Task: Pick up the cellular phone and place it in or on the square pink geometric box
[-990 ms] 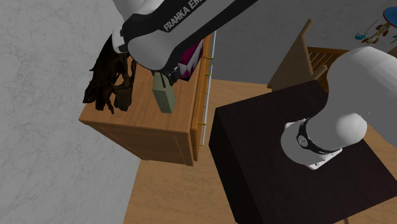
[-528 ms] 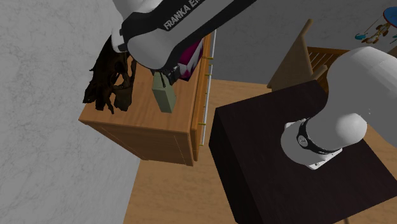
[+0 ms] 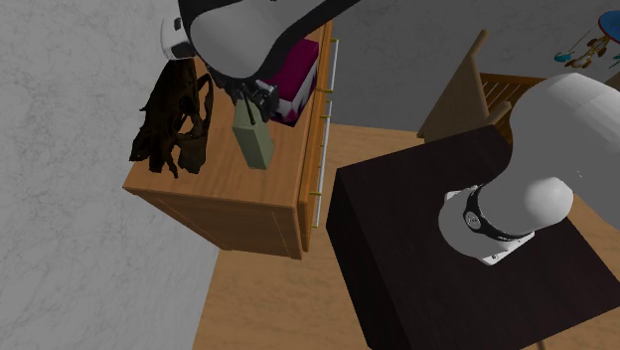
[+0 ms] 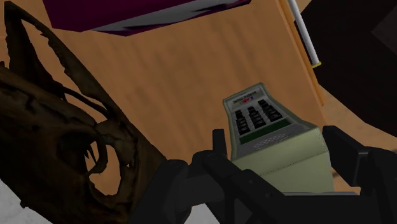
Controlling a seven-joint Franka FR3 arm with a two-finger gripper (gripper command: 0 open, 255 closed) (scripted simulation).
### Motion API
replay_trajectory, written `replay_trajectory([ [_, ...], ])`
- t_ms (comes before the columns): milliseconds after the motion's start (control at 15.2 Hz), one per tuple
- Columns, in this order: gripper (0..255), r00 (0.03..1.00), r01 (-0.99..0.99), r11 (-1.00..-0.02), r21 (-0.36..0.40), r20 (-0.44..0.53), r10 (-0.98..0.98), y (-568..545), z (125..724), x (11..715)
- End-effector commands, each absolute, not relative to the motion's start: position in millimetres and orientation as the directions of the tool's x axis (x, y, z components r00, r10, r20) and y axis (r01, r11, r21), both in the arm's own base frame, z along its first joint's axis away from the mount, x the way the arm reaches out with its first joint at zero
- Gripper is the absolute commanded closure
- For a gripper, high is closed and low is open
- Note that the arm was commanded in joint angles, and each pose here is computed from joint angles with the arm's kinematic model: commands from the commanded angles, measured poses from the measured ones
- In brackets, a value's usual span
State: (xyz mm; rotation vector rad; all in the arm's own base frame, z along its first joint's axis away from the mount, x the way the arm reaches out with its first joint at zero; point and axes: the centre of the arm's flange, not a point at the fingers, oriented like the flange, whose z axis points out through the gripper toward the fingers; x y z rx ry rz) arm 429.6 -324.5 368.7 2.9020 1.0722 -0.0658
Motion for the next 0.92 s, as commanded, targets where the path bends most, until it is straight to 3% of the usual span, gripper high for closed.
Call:
replay_trajectory([
  [0,255,0.759,0.65,-0.759,0.03,-0.056,0.648,-325,379,430],
  [858,255,0.759,0.65,-0.759,0.03,-0.056,0.648,-325,448,430],
])
